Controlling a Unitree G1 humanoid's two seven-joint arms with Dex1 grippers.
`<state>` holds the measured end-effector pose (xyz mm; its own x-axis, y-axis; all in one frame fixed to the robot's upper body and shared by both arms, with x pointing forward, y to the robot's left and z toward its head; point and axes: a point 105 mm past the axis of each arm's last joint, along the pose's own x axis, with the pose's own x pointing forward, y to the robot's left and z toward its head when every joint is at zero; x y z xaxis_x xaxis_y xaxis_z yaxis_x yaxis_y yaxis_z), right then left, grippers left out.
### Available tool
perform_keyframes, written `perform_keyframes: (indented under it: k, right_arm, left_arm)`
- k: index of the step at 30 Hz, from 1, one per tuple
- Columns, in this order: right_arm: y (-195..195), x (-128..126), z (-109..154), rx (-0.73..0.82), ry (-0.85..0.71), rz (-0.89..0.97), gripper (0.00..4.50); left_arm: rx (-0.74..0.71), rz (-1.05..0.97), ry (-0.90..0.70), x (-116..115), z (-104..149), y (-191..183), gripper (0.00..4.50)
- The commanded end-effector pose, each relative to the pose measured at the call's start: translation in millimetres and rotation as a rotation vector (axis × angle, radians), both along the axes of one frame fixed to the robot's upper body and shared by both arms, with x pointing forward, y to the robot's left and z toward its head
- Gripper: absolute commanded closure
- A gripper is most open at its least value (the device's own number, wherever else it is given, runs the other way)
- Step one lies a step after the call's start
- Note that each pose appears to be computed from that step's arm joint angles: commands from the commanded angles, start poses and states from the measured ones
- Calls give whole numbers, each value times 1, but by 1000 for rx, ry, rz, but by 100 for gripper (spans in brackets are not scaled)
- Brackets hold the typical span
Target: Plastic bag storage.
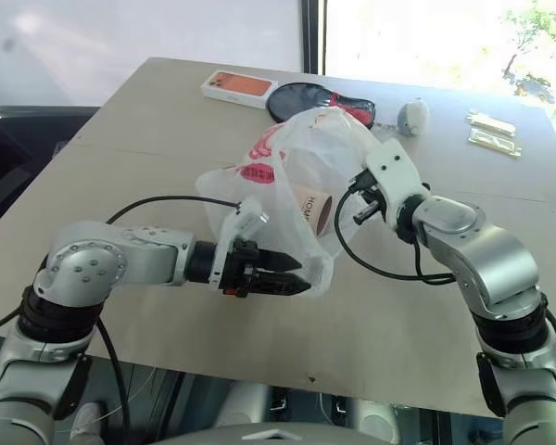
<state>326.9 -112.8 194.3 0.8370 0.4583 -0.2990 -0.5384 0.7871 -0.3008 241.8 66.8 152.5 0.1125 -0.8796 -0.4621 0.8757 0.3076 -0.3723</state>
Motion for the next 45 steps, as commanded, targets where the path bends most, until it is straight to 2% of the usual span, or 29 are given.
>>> perform_keyframes:
  k: [1, 5, 11, 14, 17, 20, 25, 27, 28, 29, 30, 31, 32, 33, 34, 37, 39, 41, 43, 45]
  right_arm:
    - [0, 1, 14, 2, -58, 8, 450]
    - [-1, 3, 15, -5, -62, 11, 450]
    - [2, 3, 13, -8, -62, 20, 450]
    - [2, 3, 11, -9, -61, 19, 450]
    - [2, 3, 10, -10, -59, 20, 450]
    - [3, 3, 10, -11, -60, 22, 450]
    - [5, 5, 9, -12, -57, 25, 450]
    - [5, 5, 7, -15, -50, 26, 450]
    - [5, 5, 6, -15, -47, 26, 450]
    - [5, 5, 6, -15, -45, 26, 450]
    - [5, 4, 6, -15, -45, 26, 450]
    - [5, 5, 6, -15, -45, 26, 450]
    - [5, 5, 6, -13, -45, 26, 450]
    - [4, 6, 7, -5, -44, 25, 450]
    - [3, 7, 7, 3, -43, 23, 450]
    - [3, 11, 11, 65, -35, 26, 450]
    - [5, 16, 20, 170, -22, 43, 450]
    - [7, 22, 43, 335, -22, 80, 450]
    - [8, 28, 81, 529, -48, 142, 450]
    - [9, 30, 115, 667, -82, 209, 450]
  left_arm:
    - [44, -218, -117, -6, 0, -4, 134]
    - [134, -408, -236, -3, -9, 4, 134]
    - [163, -661, -354, 1, -7, 7, 134]
    - [185, -713, -425, 9, -13, 3, 134]
    - [141, -761, -475, 12, -9, -13, 134]
    - [182, -800, -566, 20, -15, -24, 134]
    - [209, -834, -540, 22, -29, -42, 134]
    - [223, -824, -501, 24, -38, -46, 198]
    - [207, -806, -488, 25, -39, -49, 206]
    - [188, -786, -473, 26, -38, -51, 241]
    - [170, -770, -457, 26, -37, -53, 305]
    - [144, -749, -439, 25, -34, -53, 345]
    - [106, -716, -414, 25, -28, -53, 375]
    - [38, -674, -367, 23, -18, -52, 425]
    - [-45, -636, -331, 21, -5, -49, 443]
    - [-314, -531, -245, 17, 43, -39, 443]
    - [-508, -405, -197, 24, 88, -24, 443]
    - [-745, -260, -193, 36, 148, 10, 443]
    - [-927, -129, -273, 43, 198, 48, 443]
    - [-1022, 8, -360, 49, 229, 76, 443]
